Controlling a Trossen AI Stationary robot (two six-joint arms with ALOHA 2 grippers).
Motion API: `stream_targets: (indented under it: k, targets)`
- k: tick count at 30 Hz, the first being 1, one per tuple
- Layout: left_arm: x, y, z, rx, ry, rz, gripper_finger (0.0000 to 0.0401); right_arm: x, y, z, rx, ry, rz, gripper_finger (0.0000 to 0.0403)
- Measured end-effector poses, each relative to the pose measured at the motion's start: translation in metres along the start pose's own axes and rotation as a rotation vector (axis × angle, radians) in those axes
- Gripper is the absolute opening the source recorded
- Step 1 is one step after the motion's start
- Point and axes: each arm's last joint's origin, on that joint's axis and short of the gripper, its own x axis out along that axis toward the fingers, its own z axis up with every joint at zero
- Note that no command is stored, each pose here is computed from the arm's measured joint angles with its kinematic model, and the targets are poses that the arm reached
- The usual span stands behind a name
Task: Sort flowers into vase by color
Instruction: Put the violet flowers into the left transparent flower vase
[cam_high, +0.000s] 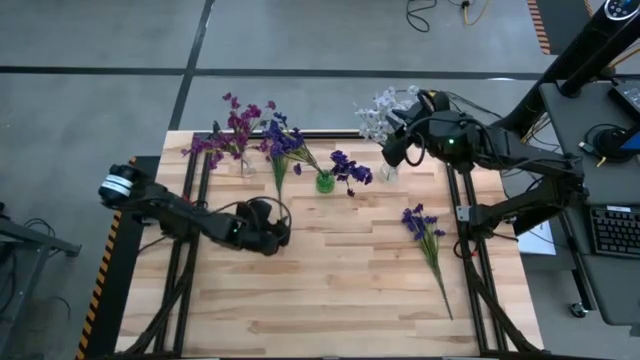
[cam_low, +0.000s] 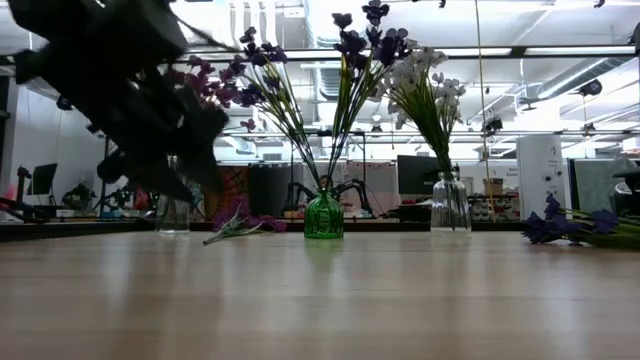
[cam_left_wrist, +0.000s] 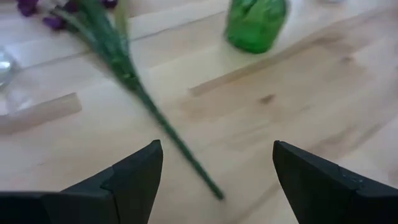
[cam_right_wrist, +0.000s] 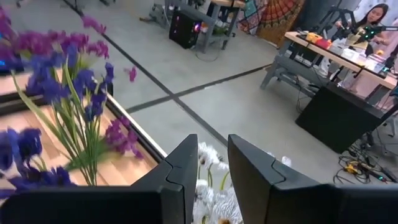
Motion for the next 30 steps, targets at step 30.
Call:
stream_targets:
  k: [30]
  targets:
    - [0.068, 0.027, 0.006, -0.044, 0.149, 0.25, 0.0269, -0.008, -0.007, 0.012, 0.015, -0.024, 0.0, 0.0073]
